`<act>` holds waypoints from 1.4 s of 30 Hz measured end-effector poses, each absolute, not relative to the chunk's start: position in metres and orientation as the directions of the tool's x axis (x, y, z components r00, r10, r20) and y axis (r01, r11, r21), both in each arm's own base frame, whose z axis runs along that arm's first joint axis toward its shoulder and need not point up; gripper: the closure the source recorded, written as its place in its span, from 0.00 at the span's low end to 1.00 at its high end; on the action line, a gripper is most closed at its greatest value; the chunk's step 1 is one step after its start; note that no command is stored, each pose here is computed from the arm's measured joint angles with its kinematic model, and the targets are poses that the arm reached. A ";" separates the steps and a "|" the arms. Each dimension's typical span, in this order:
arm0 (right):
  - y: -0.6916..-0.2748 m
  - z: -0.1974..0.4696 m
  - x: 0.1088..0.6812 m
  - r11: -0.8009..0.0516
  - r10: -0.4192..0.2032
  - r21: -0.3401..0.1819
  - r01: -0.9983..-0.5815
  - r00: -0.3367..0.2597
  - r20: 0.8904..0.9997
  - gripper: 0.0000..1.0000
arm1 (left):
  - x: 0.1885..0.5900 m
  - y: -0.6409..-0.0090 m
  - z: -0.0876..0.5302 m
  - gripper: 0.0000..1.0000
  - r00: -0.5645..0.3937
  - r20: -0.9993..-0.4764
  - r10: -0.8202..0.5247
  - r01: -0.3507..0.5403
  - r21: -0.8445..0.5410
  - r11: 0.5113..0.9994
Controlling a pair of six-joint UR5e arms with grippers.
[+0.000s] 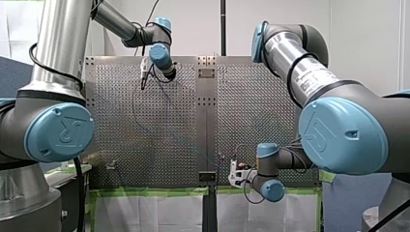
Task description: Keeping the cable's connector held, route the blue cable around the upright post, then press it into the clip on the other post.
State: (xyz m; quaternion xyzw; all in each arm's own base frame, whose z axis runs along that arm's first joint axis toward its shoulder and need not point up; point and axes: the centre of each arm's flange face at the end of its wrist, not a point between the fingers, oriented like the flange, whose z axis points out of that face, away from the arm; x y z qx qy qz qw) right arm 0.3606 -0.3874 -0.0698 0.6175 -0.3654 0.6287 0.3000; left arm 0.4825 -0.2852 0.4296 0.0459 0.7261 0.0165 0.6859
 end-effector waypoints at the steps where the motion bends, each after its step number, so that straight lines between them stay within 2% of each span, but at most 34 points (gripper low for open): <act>1: -0.387 -0.070 0.361 -0.553 -0.074 -0.089 -0.828 -0.058 0.996 1.00 | 0.484 -0.285 0.430 0.01 -0.047 -0.995 0.088 0.040 0.086 0.995; 19: -0.386 -0.070 0.363 -0.562 -0.077 -0.094 -0.822 -0.062 0.995 1.00 | 0.517 -0.295 0.374 0.01 -0.059 -0.987 0.151 -0.058 0.155 0.986; 26: -0.386 -0.069 0.364 -0.563 -0.076 -0.095 -0.821 -0.063 0.995 1.00 | 0.534 -0.294 0.345 0.01 -0.067 -0.975 0.212 -0.124 0.219 0.968; 33: -0.386 -0.070 0.364 -0.563 -0.076 -0.096 -0.821 -0.064 0.995 1.00 | 0.541 -0.291 0.346 0.01 -0.040 -0.967 0.252 -0.188 0.255 0.948; 42: -0.386 -0.069 0.364 -0.564 -0.077 -0.096 -0.820 -0.063 0.995 1.00 | 0.545 -0.295 0.342 0.01 -0.028 -0.949 0.313 -0.187 0.312 0.931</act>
